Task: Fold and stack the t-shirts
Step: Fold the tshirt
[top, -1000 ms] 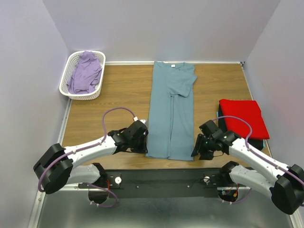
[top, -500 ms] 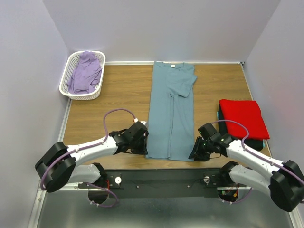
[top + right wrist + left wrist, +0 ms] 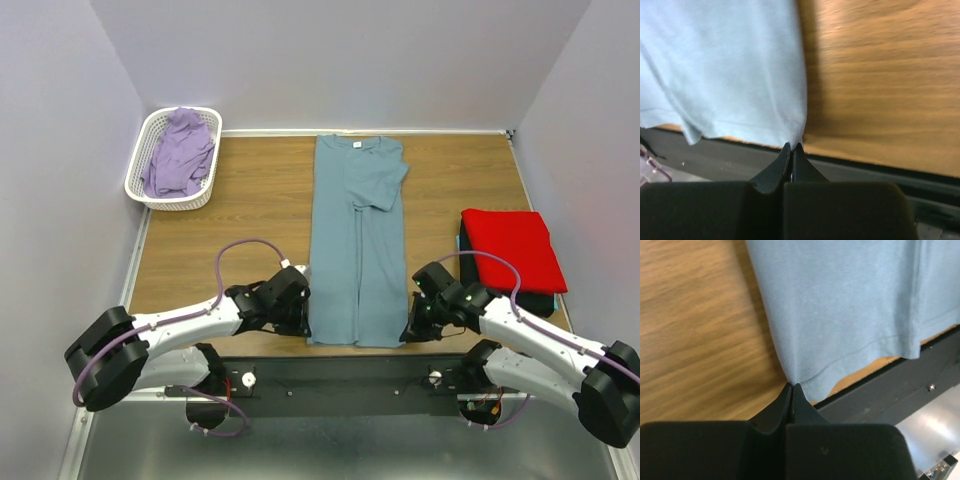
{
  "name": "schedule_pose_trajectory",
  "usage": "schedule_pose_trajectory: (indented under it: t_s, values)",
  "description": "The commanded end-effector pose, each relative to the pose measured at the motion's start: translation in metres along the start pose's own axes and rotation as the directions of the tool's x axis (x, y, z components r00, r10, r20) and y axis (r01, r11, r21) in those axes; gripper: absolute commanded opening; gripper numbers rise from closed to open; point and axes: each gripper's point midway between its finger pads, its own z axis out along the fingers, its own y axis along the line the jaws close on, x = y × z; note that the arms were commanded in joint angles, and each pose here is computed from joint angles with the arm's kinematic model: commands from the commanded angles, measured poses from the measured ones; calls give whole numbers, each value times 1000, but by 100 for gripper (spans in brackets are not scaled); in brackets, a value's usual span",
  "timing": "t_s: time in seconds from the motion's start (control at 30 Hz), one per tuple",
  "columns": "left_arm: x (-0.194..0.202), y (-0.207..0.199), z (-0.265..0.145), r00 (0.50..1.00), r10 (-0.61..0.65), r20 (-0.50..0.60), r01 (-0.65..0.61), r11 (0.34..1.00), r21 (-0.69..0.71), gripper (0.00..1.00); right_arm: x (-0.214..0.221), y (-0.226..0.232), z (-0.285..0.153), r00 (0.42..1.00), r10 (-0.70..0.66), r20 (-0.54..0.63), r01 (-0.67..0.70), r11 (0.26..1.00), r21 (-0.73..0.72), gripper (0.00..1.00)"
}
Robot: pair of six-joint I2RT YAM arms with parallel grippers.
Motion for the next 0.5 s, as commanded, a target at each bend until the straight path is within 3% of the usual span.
schedule_pose_trajectory:
  t_s: [0.0,0.23,0.47]
  values:
    - [-6,-9,-11,1000,1,23,-1,1000,5,0,-12,13,-18,997,-58,50,57,998,3,0]
    - [-77,-32,-31,979,76,191,-70,997,-37,0,-74,31,-36,961,-121,250,88,987,137,0]
    - [-143,-46,-36,949,65,308,-61,998,-22,0,-143,66,-42,880,-158,449,74,977,198,1]
